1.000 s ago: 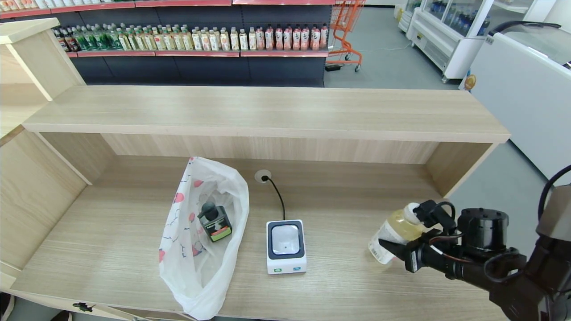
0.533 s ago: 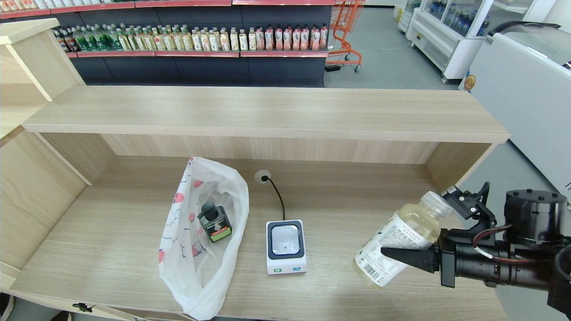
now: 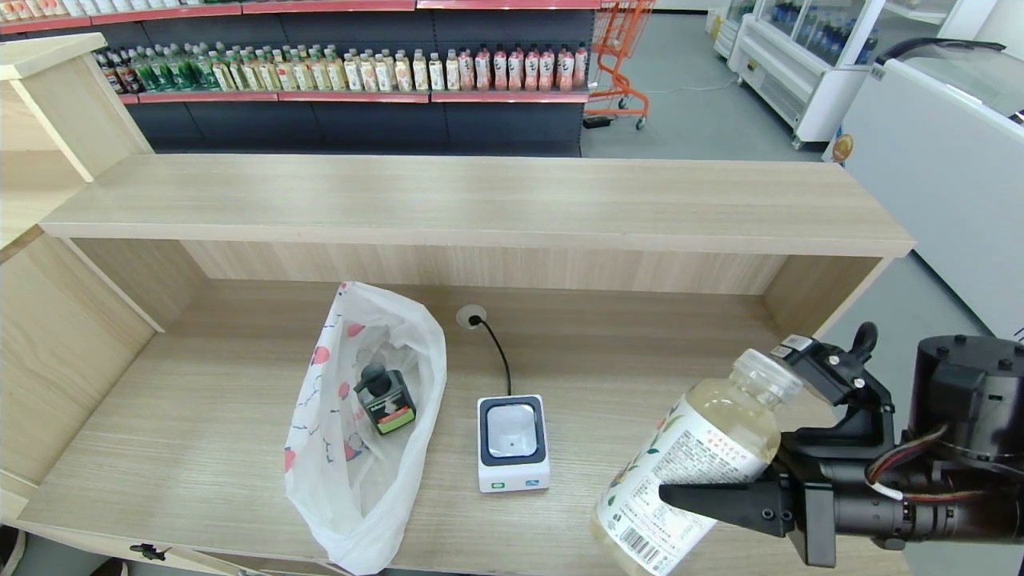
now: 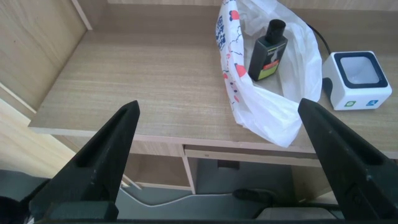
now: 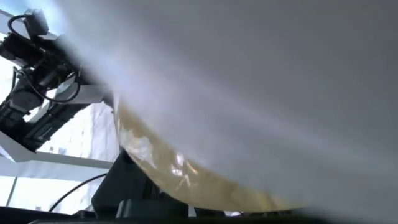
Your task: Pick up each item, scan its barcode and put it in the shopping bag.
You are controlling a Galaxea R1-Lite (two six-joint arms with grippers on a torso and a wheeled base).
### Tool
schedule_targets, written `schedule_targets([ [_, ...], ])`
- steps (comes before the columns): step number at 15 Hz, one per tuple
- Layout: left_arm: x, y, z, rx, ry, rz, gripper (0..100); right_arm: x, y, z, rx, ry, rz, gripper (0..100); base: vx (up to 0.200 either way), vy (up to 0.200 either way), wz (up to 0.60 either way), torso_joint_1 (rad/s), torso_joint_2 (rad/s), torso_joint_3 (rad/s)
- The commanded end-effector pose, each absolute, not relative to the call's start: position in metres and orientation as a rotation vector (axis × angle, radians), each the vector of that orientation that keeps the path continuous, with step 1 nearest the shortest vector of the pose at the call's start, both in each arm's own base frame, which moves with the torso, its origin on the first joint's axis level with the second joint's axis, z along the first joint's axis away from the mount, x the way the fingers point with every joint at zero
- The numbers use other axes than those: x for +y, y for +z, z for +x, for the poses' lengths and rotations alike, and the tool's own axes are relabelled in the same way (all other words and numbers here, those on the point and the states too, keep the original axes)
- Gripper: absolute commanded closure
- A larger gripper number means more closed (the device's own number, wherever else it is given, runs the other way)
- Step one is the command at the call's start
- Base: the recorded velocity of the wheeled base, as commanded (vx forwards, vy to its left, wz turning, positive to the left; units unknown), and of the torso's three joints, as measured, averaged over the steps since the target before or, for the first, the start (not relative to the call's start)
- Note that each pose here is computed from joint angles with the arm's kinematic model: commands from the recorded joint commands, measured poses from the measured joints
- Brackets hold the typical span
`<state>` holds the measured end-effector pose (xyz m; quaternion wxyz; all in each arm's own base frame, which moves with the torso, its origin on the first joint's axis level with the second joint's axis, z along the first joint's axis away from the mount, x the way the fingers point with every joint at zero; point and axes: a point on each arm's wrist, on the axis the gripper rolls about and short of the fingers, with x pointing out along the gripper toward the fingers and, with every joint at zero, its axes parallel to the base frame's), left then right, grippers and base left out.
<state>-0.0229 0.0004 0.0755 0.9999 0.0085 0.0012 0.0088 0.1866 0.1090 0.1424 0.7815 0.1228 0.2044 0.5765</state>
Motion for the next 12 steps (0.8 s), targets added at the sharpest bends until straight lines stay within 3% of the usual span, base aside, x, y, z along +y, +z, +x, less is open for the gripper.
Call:
schedule_targets([
  [1,0.0,0.075,-0.023,0.003,0.018,0.015,0,0.113,0.147,0.181,0.441,1.272,0.279,100,0.0,0.0,0.0,0.0,0.0,0.0],
  [12,0.0,0.076,-0.023,0.002,0.018,0.017,0,0.116,0.159,0.165,0.524,1.293,0.371,100,0.0,0.0,0.0,0.0,0.0,0.0],
])
